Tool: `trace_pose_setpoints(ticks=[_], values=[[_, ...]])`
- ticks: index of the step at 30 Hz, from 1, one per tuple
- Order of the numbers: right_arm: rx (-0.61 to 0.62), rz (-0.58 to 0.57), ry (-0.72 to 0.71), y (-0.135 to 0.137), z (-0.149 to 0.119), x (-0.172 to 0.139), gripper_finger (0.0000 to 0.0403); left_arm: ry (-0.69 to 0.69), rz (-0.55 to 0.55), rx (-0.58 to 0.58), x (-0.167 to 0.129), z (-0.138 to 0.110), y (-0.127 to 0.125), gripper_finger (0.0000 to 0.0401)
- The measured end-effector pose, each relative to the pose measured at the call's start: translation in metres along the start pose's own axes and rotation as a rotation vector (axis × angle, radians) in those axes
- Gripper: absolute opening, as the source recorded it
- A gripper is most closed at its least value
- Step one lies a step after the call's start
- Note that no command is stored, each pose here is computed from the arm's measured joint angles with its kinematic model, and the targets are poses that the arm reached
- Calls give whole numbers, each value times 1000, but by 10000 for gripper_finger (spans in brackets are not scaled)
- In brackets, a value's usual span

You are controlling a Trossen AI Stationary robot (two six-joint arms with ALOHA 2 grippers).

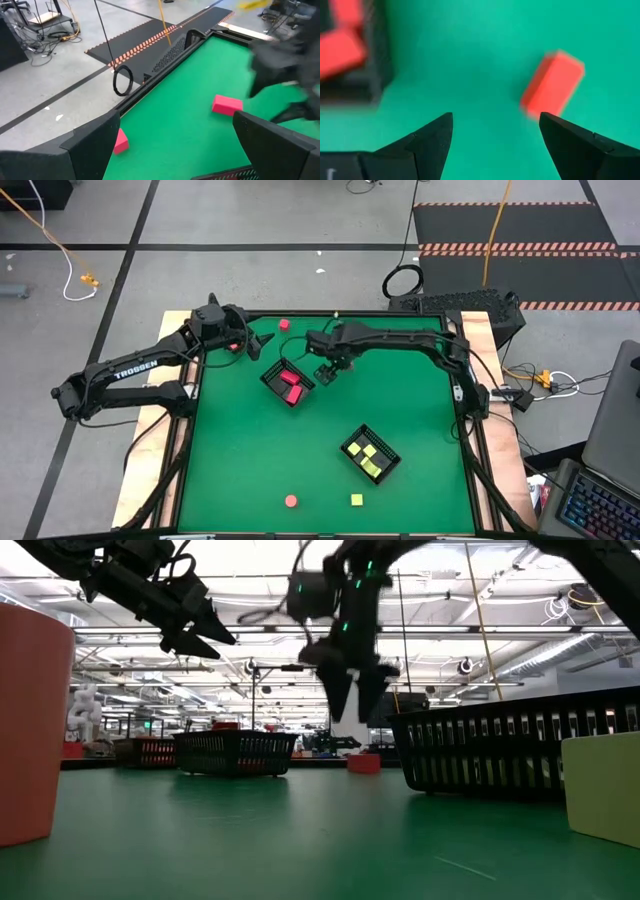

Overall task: Sort & place blocks by color
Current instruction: Put the red block into the middle black bin

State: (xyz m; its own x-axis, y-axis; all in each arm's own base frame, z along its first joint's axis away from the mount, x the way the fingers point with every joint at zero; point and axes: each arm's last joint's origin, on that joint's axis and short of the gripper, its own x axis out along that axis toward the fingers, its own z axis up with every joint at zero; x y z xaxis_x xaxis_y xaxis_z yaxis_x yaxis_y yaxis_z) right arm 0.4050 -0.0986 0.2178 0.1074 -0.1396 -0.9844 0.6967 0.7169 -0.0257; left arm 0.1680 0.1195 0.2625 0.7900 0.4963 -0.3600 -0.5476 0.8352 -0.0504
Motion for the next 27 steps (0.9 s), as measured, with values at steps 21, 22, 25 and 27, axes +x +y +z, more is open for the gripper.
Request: trace_pose_setpoints(ticks=[21,22,25,27], values=[[243,41,-119,-47,-20,44,290,31,-2,-15,0,-3,0,390],[249,41,-123,-49,-21,48,290,33,-2,-14,0,-3,0,390],[264,29,-114,-57,-24,56,290,32,-1,-6,0,-3,0,390],[265,16,-103,-63,-27,62,290,31,-2,-3,0,-3,0,390]])
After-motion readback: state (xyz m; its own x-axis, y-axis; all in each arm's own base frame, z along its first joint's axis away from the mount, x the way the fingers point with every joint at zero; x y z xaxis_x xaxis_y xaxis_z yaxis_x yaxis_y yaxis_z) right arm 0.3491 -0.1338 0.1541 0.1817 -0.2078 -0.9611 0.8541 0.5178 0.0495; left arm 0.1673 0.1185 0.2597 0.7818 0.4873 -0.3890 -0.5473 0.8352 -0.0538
